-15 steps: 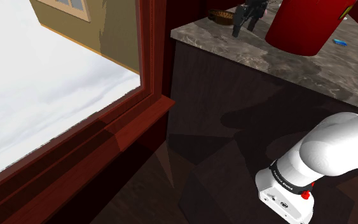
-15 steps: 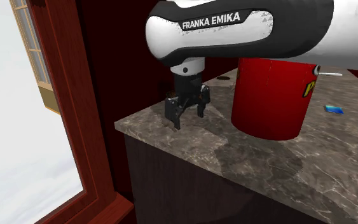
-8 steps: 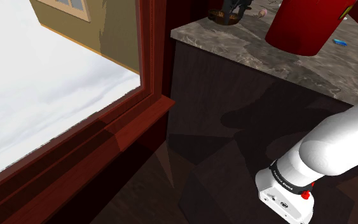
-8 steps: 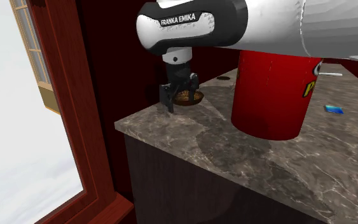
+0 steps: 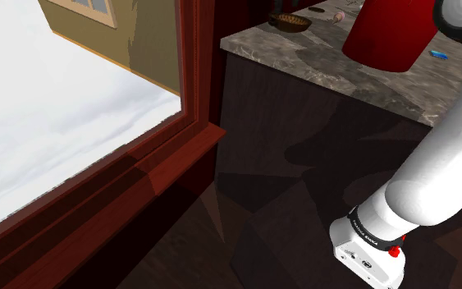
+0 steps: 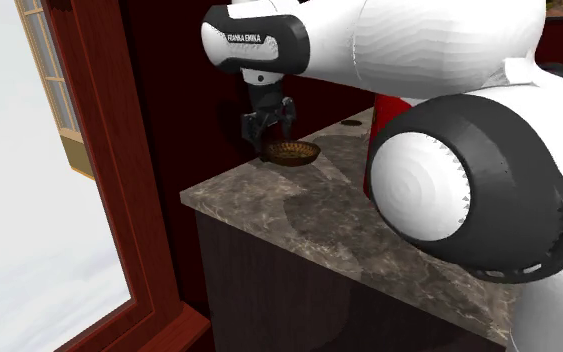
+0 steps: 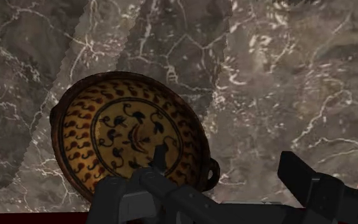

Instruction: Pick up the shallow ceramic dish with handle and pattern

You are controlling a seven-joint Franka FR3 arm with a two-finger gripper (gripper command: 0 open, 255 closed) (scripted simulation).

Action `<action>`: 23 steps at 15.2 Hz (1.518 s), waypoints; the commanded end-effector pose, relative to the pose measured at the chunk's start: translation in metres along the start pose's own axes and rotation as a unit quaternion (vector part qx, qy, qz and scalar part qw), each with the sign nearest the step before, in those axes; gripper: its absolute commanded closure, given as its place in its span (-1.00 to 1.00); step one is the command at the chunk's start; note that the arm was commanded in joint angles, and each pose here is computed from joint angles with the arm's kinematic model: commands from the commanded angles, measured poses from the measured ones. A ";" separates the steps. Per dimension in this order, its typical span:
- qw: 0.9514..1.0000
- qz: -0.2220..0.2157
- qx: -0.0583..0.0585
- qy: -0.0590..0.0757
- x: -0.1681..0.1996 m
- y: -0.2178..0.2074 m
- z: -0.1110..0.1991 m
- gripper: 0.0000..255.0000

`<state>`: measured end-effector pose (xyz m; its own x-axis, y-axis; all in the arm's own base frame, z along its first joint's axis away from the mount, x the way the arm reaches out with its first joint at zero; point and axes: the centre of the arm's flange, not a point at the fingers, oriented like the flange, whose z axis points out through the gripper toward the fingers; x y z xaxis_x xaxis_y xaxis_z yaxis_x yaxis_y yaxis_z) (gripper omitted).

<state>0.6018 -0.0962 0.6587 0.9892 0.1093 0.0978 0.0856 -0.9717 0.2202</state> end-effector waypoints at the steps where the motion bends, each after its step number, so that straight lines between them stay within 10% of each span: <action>1: 1.000 -0.005 -0.006 0.003 0.024 0.006 0.000 -1.00; 11: 1.000 -0.006 -0.007 0.003 0.025 -0.001 0.039 -1.00; 12: 1.000 -0.006 -0.007 0.003 0.025 -0.001 0.039 1.00; 23: 1.000 -0.006 -0.007 0.003 0.026 0.002 0.028 1.00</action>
<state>0.6311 -0.1005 0.6302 0.9872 0.1233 0.1015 0.0966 -0.9671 0.2352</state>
